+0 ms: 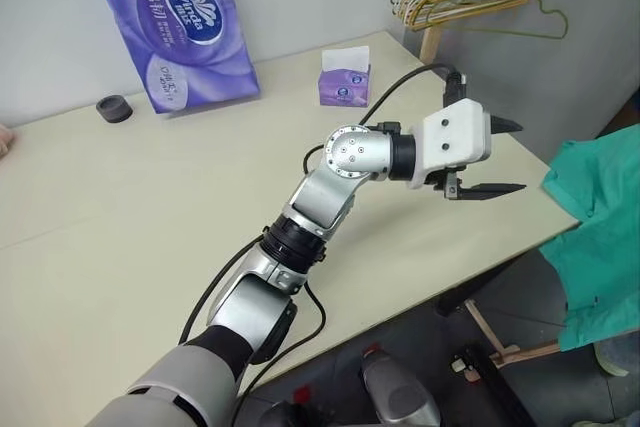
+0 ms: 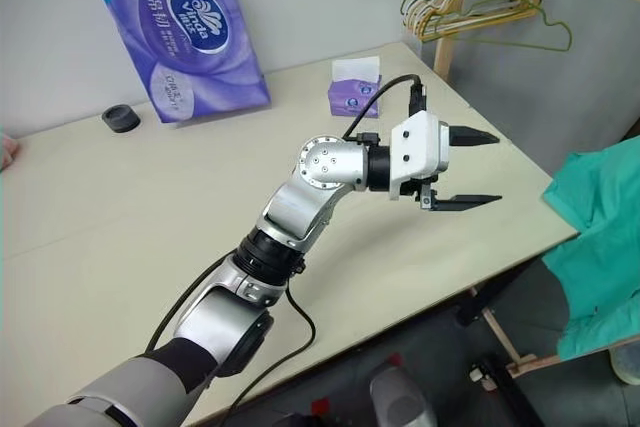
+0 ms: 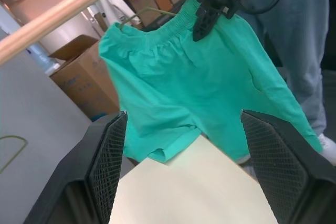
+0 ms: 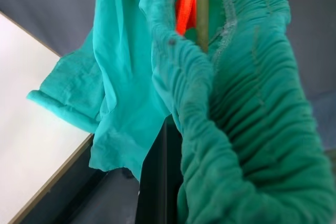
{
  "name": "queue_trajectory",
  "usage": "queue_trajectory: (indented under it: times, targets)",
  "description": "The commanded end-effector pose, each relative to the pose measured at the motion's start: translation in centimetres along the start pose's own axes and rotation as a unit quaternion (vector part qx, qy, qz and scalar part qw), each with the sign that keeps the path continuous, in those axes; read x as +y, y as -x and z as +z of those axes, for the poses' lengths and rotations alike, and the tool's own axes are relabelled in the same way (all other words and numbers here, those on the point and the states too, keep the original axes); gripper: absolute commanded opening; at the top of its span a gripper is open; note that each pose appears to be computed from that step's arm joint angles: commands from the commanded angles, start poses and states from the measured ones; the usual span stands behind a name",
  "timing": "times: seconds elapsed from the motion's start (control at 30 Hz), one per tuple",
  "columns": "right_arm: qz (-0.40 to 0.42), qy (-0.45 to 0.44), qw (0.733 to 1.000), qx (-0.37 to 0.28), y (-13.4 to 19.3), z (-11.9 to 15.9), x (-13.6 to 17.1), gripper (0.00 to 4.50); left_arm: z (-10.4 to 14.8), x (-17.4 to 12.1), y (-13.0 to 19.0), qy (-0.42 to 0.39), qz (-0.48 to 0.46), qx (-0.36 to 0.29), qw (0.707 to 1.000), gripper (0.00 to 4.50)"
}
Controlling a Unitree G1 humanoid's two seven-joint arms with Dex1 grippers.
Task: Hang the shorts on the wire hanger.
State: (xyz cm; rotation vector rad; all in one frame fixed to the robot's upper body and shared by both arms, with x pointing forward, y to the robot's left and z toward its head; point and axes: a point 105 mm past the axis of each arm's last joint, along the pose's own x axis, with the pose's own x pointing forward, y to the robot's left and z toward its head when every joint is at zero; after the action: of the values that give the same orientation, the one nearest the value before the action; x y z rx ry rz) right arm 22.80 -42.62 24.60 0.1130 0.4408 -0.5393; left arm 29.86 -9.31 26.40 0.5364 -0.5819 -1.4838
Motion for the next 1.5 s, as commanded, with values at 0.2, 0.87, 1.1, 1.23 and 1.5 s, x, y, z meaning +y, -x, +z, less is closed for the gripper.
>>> queue_trajectory:
  times: [0.2,0.87,1.1,1.23,1.5]
  targets:
    - [-0.032,-0.018,0.998,-0.044,1.0,4.6,-0.9,0.0,1.7,1.2,-0.4,-0.032,0.035,-0.025,0.999,3.64]
    - [-0.034,-0.079,0.996,0.002,-0.5,1.7,-1.9,0.0,2.6,0.2,-1.5,-0.002,0.008,-0.05,0.999,3.64]
    - [-0.031,-0.071,0.997,-0.005,-0.6,1.9,-1.7,0.0,4.9,-2.1,-1.1,0.117,-0.099,-0.104,0.983,3.64]
    - [-0.026,-0.069,0.997,-0.013,-0.7,2.2,-1.5,0.0,5.2,-2.5,-0.5,0.11,-0.129,-0.105,0.98,3.64]
    - [-0.022,-0.06,0.998,-0.023,-0.9,2.5,-1.3,0.0,4.9,-1.4,-0.2,0.116,-0.114,-0.1,0.981,3.64]
